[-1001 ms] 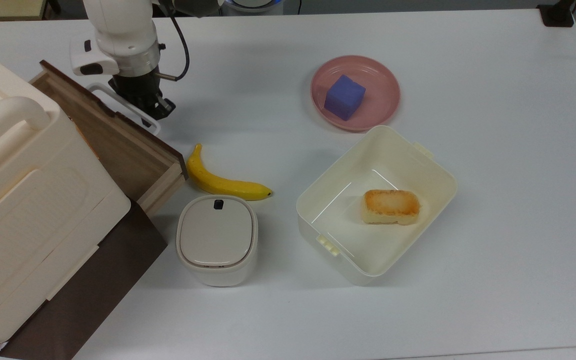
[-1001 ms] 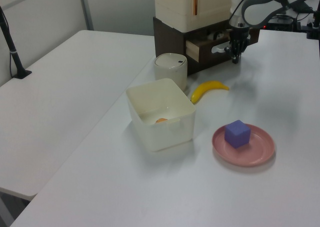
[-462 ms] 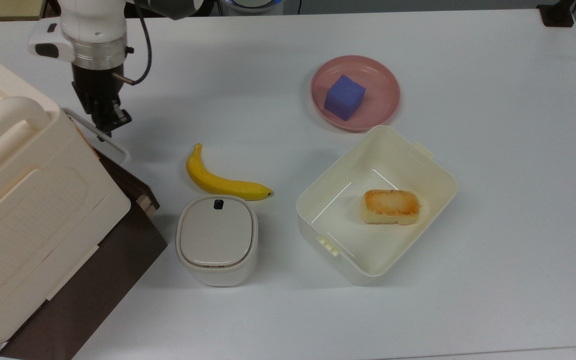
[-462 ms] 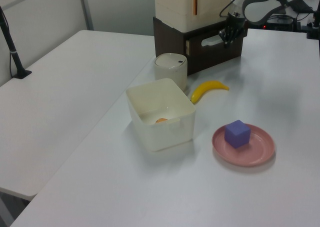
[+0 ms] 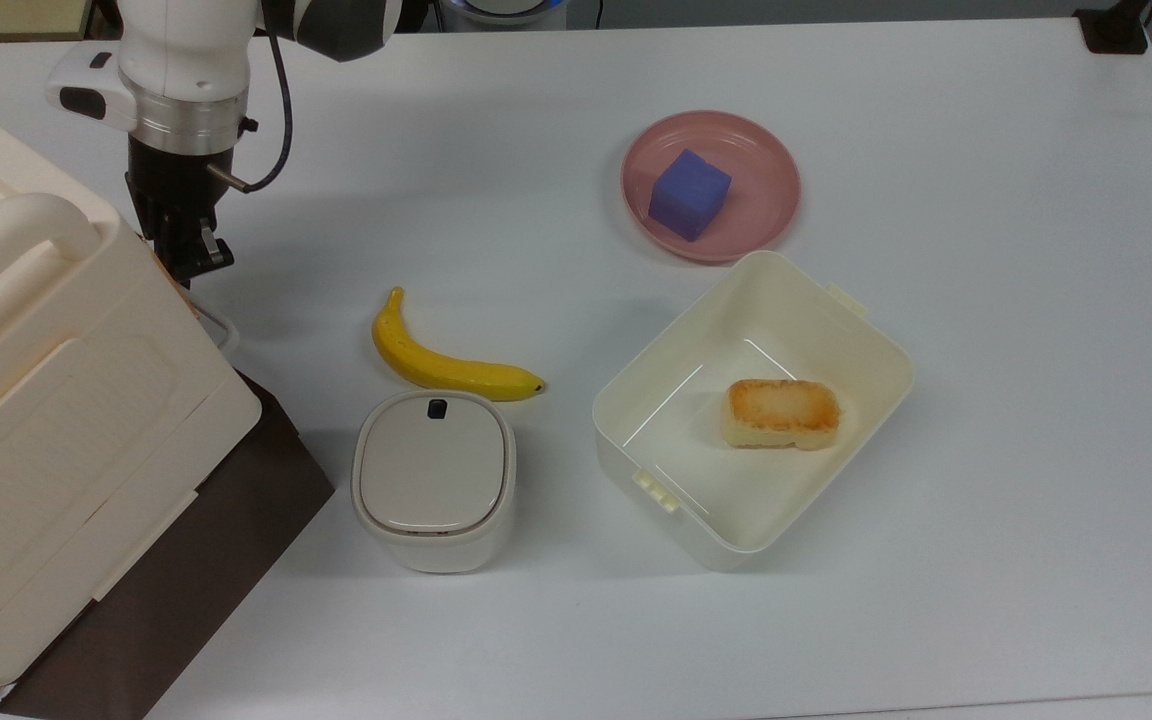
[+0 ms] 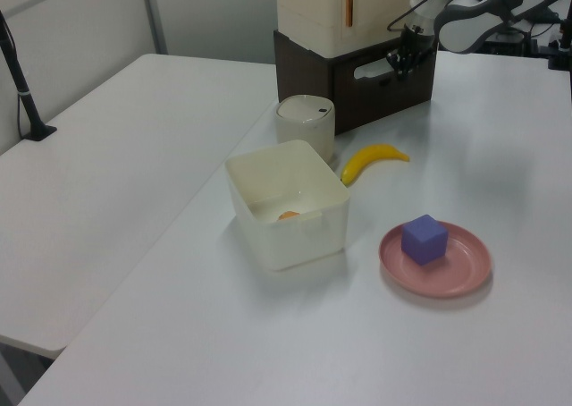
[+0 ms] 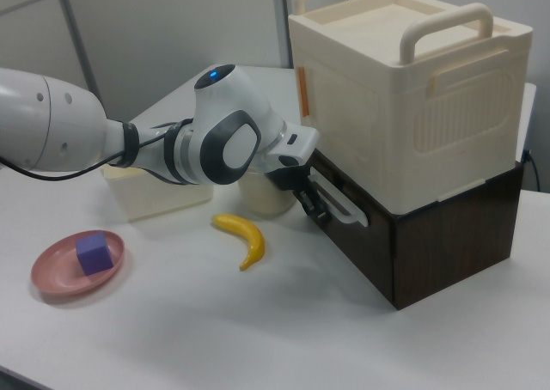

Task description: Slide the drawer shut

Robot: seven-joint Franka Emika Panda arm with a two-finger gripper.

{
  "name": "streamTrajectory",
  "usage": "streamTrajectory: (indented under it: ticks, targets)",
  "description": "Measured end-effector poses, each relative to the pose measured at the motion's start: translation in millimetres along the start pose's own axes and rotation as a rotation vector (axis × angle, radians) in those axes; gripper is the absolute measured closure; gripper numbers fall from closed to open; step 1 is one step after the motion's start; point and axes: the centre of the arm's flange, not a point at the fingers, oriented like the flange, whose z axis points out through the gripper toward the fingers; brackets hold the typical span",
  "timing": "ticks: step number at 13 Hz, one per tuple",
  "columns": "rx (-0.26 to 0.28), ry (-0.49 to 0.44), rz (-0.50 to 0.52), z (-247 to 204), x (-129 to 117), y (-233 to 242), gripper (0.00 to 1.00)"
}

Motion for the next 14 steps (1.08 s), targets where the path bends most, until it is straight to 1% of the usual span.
streamTrajectory:
  ticks: [6, 8, 10, 11, 13, 14]
  targets:
    - [0.017, 0.022, 0.081, 0.9, 3.7, 1.3, 0.99]
    - [0.014, 0.024, 0.079, 1.0, 3.5, 1.3, 0.99]
    - [-0.008, 0.024, 0.017, 2.5, 0.6, 0.2, 0.99]
    - [-0.038, -0.010, -0.038, 4.2, -5.7, -2.4, 0.99]
    - [-0.106, -0.120, -0.182, -8.1, -23.2, -15.0, 0.99]
    - [-0.109, -0.197, -0.232, -25.7, -30.5, -20.0, 0.99]
